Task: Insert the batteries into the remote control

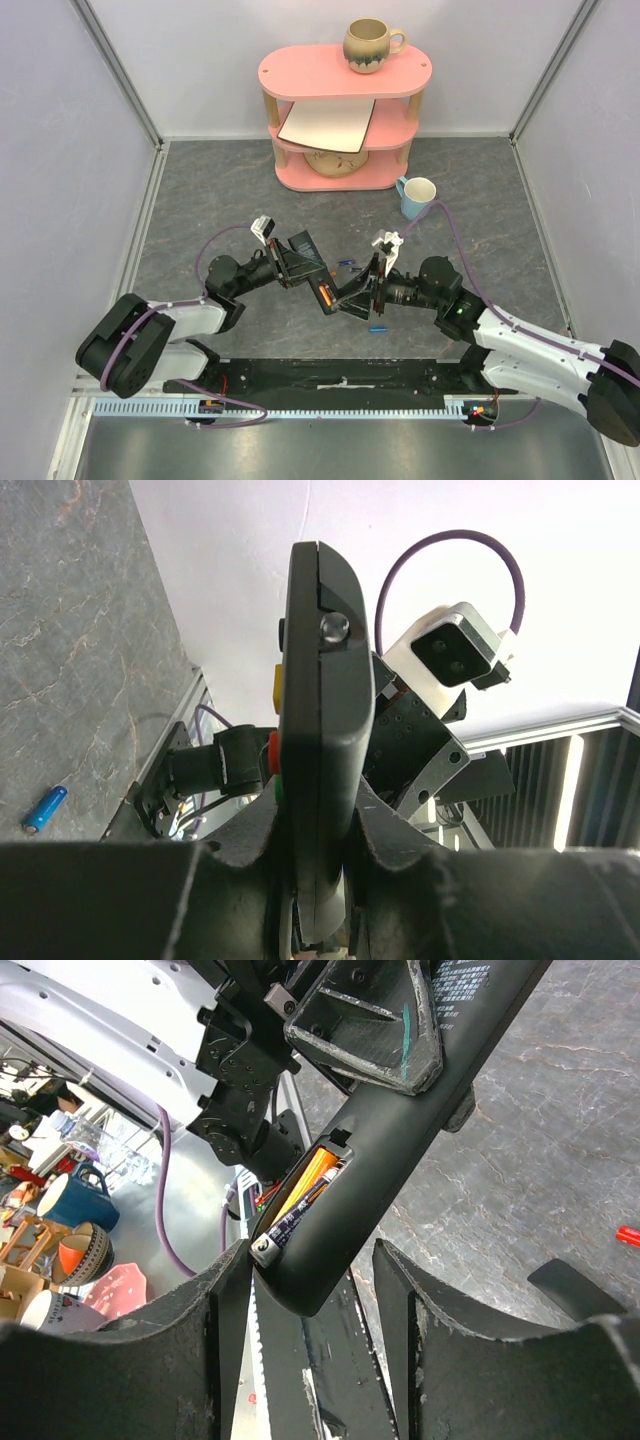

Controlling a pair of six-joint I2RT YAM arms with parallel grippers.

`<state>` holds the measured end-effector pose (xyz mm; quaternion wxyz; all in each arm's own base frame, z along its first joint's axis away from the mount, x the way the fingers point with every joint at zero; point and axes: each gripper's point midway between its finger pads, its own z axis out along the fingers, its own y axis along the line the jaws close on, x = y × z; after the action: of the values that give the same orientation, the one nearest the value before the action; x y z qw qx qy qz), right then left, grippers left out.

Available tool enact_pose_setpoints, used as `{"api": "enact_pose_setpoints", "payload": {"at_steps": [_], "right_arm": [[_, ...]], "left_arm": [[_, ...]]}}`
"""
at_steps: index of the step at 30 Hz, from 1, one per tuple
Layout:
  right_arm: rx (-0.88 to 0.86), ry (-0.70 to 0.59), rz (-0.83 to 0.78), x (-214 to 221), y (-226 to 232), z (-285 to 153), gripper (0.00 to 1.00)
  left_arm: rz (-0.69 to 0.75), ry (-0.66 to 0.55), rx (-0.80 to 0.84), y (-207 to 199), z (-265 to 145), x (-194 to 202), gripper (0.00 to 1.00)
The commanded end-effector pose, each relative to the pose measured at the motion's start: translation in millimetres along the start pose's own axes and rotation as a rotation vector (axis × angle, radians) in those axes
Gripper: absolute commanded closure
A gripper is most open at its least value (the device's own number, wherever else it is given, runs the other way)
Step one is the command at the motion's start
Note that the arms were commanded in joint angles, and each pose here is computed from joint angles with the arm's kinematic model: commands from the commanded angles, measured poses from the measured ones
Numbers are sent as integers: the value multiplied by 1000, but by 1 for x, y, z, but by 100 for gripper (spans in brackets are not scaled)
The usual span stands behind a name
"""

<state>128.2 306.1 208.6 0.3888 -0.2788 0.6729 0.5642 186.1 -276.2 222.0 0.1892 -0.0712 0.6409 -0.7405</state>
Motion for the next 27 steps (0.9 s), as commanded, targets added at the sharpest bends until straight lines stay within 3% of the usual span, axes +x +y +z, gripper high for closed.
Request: {"api": "enact_pose_setpoints", "payload": {"at_steps": [1, 27], "right_arm": [[66, -30, 25, -2, -19, 1, 43], [38, -16, 164, 6, -23, 12, 60]], "left_arm": [[147, 53, 211, -54, -8, 14, 98], [210, 61, 226, -64, -14, 20, 98]]}}
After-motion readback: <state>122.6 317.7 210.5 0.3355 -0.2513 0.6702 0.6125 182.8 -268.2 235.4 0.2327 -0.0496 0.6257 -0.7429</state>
